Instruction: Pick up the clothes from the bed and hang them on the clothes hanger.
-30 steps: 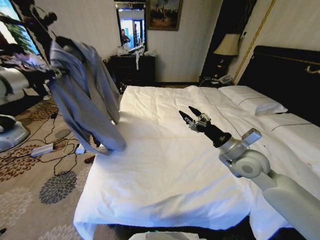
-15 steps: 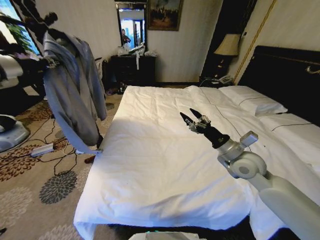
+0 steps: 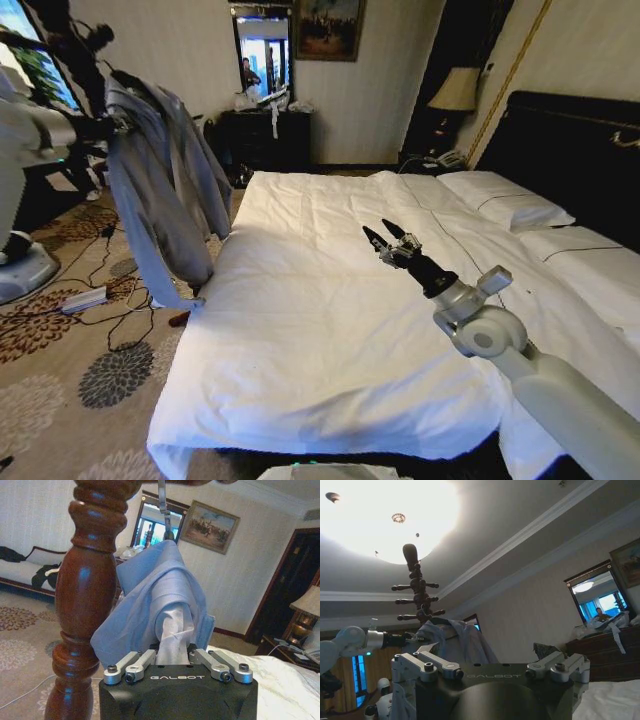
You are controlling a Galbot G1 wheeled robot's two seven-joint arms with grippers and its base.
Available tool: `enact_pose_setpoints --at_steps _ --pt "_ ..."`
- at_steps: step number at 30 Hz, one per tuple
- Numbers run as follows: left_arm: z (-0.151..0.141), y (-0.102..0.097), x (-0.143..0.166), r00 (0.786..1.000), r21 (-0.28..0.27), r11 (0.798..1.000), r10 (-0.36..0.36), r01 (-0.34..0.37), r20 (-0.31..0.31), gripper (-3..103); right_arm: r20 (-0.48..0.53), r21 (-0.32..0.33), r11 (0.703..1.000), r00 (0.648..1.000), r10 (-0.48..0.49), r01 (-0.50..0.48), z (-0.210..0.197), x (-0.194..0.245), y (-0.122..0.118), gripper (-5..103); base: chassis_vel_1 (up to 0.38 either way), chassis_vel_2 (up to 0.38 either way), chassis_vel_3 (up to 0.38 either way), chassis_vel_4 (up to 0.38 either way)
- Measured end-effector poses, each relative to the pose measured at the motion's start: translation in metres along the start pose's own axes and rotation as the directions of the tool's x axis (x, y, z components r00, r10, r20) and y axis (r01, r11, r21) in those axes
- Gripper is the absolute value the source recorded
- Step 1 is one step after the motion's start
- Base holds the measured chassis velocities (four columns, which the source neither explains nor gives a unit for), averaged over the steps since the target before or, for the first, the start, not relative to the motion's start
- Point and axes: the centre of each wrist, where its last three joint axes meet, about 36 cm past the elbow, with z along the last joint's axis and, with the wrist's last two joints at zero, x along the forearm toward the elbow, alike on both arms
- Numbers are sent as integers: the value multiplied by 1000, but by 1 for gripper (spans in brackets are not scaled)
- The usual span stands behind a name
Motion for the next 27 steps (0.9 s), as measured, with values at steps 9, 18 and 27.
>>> enact_pose_setpoints --at_steps 9,18,27 --pt "11 3 -5 1000 -13 1000 -5 5 -24 18 5 -11 1000 1000 8 -8 7 1 -1 100 0 0 0 0" --pt "21 5 6 1000 -62 998 -14 14 0 19 -10 -20 1000 1000 17 -17 16 7 2 100 0 0 0 0" --pt "24 6 41 998 -110 994 -10 16 54 52 -16 -24 1000 1000 14 -15 18 12 8 100 0 0 0 0"
